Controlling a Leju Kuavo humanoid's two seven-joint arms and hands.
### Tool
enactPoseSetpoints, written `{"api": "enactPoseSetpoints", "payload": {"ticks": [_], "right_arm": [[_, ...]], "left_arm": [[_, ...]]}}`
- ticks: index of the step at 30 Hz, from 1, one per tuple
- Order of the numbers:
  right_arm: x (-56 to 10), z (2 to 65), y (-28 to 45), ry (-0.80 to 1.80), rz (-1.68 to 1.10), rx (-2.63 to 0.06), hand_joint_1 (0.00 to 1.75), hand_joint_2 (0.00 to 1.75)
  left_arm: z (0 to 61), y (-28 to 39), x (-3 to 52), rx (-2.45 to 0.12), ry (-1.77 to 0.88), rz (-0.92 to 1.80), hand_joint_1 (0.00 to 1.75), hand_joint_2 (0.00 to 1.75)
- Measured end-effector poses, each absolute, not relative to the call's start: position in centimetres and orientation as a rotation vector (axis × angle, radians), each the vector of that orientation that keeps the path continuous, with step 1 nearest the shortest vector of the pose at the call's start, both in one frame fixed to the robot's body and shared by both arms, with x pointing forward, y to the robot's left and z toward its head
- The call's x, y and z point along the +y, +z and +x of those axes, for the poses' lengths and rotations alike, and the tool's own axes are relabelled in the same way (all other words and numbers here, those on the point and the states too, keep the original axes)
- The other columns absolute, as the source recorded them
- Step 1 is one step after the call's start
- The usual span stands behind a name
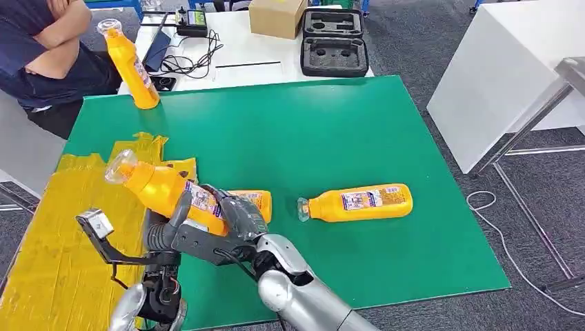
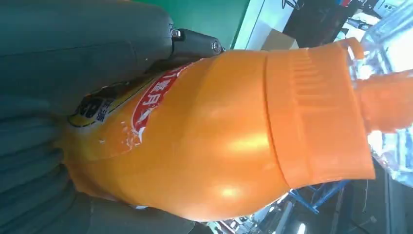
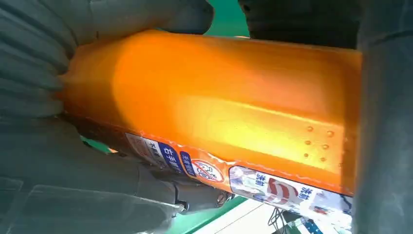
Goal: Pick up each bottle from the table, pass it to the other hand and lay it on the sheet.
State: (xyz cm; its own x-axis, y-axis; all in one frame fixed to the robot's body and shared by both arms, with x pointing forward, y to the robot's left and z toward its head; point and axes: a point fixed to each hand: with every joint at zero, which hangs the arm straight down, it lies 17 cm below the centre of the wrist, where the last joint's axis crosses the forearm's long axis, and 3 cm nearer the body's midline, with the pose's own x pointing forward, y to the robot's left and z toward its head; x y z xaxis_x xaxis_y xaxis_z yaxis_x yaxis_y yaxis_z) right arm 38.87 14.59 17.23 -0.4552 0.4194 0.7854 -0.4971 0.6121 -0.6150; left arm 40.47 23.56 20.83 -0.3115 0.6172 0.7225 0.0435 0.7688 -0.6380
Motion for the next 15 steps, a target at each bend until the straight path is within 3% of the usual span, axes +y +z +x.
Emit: {"api": "enactPoseSetpoints", "payload": {"ticks": [6, 7, 8, 9, 15], "right_arm": [[14.7, 39.0, 17.5, 1.051, 0.059, -1.757, 1.75, 1.75], [14.7, 39.0, 17.5, 1.052, 0.059, -1.757, 0.4, 1.75], [14.7, 39.1, 17.5, 1.051, 0.057, -1.758, 0.0, 1.75], [14.7, 39.1, 17.6, 1.051, 0.049, -1.762, 0.0, 0.0], [13.2, 39.6, 17.3, 1.024, 0.014, -1.785, 0.0, 0.0]], "left_arm": [[40.5, 20.9, 23.8, -1.823, 0.625, -0.505, 1.75, 1.75], [40.5, 21.0, 23.8, -1.823, 0.625, -0.505, 1.75, 1.75], [40.5, 21.0, 23.8, -1.824, 0.626, -0.504, 1.75, 1.75], [40.5, 21.0, 23.9, -1.828, 0.624, -0.498, 1.75, 1.75], [40.4, 22.3, 27.5, -1.939, 0.627, -0.313, 1.75, 1.75]]}}
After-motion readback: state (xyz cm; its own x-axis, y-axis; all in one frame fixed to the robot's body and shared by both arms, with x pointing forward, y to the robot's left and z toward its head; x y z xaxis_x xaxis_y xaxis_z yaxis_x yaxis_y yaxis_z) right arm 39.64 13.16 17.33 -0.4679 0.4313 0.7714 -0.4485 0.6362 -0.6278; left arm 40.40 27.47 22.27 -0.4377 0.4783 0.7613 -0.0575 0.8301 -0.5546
